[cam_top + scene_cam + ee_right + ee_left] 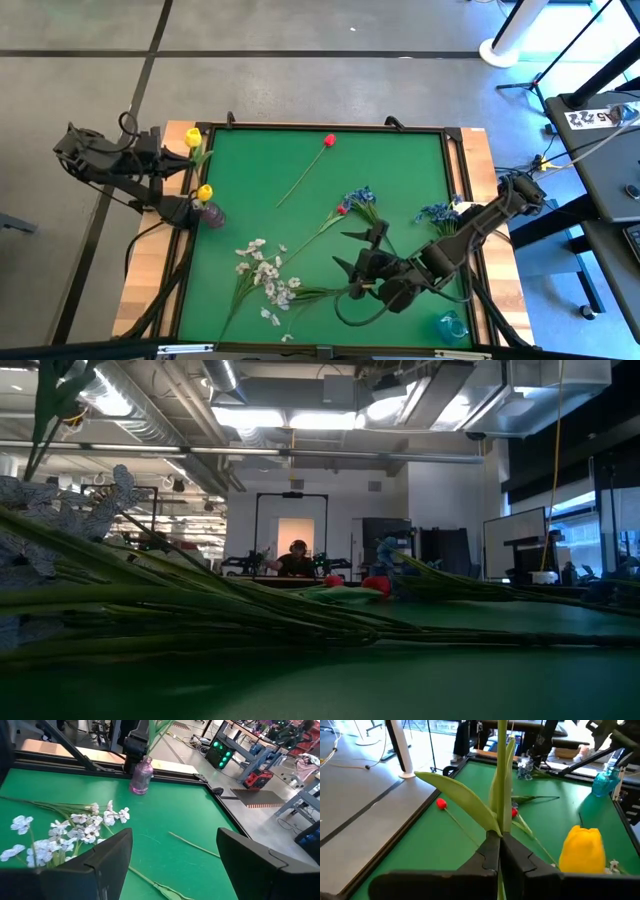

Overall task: Sort flowers into vase by color
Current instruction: Put the yellow flower into the purple vase

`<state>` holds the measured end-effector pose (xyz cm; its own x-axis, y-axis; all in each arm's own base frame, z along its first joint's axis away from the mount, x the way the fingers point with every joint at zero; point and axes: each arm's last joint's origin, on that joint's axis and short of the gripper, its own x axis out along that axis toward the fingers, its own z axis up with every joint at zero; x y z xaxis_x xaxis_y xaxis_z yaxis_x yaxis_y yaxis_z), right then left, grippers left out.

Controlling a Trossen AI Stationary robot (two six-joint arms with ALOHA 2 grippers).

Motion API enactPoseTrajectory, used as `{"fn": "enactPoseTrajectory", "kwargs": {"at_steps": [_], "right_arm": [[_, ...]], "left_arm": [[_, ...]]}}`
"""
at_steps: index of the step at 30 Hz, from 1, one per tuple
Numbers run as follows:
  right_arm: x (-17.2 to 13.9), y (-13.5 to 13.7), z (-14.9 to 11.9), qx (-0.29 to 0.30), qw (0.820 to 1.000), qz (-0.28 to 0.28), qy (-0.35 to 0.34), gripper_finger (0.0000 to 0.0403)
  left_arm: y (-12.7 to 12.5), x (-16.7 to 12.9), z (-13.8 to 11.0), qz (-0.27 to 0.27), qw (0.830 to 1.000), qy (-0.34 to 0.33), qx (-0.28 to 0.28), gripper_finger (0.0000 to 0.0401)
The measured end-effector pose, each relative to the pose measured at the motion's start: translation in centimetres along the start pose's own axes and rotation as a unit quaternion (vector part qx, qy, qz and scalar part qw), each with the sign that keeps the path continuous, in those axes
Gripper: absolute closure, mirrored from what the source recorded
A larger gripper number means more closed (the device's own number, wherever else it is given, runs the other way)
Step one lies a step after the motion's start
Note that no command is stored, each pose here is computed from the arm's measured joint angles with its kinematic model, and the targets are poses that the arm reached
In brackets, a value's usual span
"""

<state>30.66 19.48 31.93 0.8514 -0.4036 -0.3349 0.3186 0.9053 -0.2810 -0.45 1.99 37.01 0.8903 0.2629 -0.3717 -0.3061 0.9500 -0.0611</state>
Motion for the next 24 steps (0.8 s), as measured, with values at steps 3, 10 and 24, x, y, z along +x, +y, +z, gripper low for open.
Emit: {"fn": "enactPoseTrajectory", "kwargs": {"at_steps": [3,10,24], "right_arm": [[0.4,-0.3,0.1,-0.006,1.0,-0.006,0.001,0.0114],[0.7,-0.5,0.1,-0.004,1.0,0.002,0.006,0.0114],[0.7,-0.4,0.1,-0.004,1.0,0.003,0.006,0.0114]], "left_arm": [[-0.1,0.0,0.2,-0.003,1.0,-0.009,0.004,0.0401],[0.1,-0.1,0.0,-0.001,1.0,0.001,-0.001,0.0401],[-0.7,1.4,-1.4,-0.013,0.999,0.048,-0.014,0.0401]]}}
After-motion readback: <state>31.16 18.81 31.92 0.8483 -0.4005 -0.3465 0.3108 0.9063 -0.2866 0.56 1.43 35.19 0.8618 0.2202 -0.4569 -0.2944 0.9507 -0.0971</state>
